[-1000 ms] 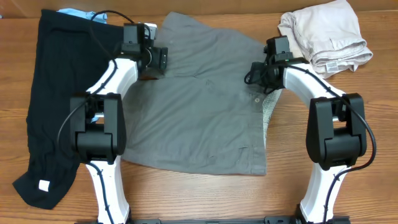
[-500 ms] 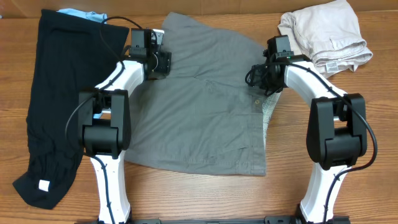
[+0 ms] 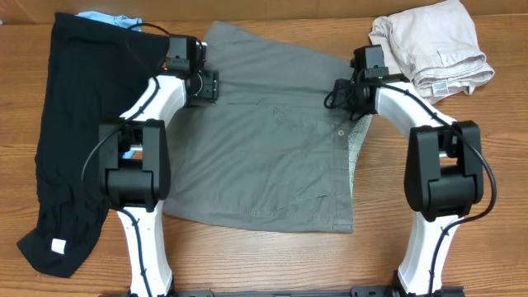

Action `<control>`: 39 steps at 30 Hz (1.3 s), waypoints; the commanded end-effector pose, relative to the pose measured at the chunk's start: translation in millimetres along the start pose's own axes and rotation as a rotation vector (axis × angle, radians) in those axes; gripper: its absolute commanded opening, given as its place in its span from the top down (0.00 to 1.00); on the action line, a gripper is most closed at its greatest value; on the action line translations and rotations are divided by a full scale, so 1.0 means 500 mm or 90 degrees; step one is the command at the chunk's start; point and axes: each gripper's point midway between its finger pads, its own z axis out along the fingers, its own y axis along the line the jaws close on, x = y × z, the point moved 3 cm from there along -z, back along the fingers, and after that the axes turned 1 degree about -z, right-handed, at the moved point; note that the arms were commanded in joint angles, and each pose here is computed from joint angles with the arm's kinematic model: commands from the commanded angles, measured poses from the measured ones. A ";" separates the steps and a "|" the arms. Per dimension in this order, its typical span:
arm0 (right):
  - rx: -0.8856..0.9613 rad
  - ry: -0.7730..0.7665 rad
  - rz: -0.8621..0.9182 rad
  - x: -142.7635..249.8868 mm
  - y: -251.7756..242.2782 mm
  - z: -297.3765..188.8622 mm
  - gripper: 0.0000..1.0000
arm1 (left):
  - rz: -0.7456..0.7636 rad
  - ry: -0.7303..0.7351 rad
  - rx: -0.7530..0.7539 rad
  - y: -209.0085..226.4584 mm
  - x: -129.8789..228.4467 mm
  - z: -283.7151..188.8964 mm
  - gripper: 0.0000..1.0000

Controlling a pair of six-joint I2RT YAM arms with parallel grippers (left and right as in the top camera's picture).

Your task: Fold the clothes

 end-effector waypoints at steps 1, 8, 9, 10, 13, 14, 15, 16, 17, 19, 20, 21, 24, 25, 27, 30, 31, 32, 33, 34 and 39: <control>0.043 0.079 0.012 0.084 -0.052 0.103 0.42 | -0.076 0.125 -0.064 0.060 0.116 0.041 0.27; 0.036 0.019 0.008 0.058 -0.053 0.148 0.45 | -0.112 0.223 -0.086 0.066 0.182 0.022 0.26; 0.033 0.005 0.007 0.049 -0.051 0.152 0.46 | -0.120 0.233 -0.088 0.066 0.189 0.020 0.26; 0.032 -0.006 0.005 0.043 -0.050 0.153 0.46 | -0.126 0.239 -0.090 0.066 0.193 0.018 0.27; 0.031 -0.045 -0.001 0.018 -0.048 0.156 0.46 | -0.147 0.259 -0.095 0.065 0.206 0.012 0.31; 0.028 -0.055 -0.010 0.011 -0.045 0.156 0.46 | -0.152 0.265 -0.097 0.065 0.210 0.011 0.31; 0.025 -0.063 -0.015 0.006 -0.043 0.155 0.46 | -0.153 0.267 -0.097 0.065 0.212 0.010 0.31; 0.024 -0.068 -0.017 0.002 -0.042 0.155 0.46 | -0.153 0.268 -0.098 0.065 0.212 0.010 0.31; 0.023 -0.071 -0.017 0.000 -0.042 0.154 0.45 | -0.152 0.265 -0.099 0.066 0.211 0.010 0.30; 0.018 -0.068 -0.027 -0.004 -0.037 0.152 0.37 | -0.153 0.254 -0.098 0.067 0.203 0.013 0.24; 0.005 -0.059 -0.041 -0.004 -0.029 0.147 0.33 | -0.155 0.245 -0.097 0.069 0.196 0.014 0.21; -0.006 -0.055 -0.048 -0.009 -0.021 0.139 0.31 | -0.157 0.241 -0.097 0.071 0.187 0.011 0.21; -0.015 -0.085 -0.050 -0.056 0.000 0.084 0.20 | -0.159 0.228 -0.095 0.071 0.133 -0.024 0.27; -0.020 -0.102 -0.051 -0.076 0.009 0.058 0.16 | -0.159 0.218 -0.094 0.071 0.107 -0.041 0.27; -0.032 -0.139 -0.054 -0.121 0.030 -0.010 0.04 | -0.148 0.193 -0.090 0.070 0.050 -0.085 0.26; -0.060 -0.183 -0.059 -0.181 0.069 -0.165 0.00 | -0.136 0.145 -0.082 0.065 -0.049 -0.191 0.24; -0.068 -0.191 -0.061 -0.190 0.080 -0.216 0.00 | -0.135 0.129 -0.080 0.064 -0.075 -0.228 0.23; -0.077 -0.199 -0.062 -0.196 0.089 -0.270 0.00 | -0.133 0.115 -0.078 0.062 -0.096 -0.263 0.22; -0.084 -0.203 -0.064 -0.197 0.096 -0.322 0.00 | -0.134 0.101 -0.076 0.060 -0.114 -0.301 0.22; -0.094 -0.208 -0.066 -0.195 0.104 -0.376 0.00 | -0.134 0.089 -0.075 0.059 -0.128 -0.338 0.21; -0.208 -0.222 -0.093 -0.135 0.153 -0.621 0.00 | -0.131 0.055 -0.054 0.037 -0.140 -0.513 0.19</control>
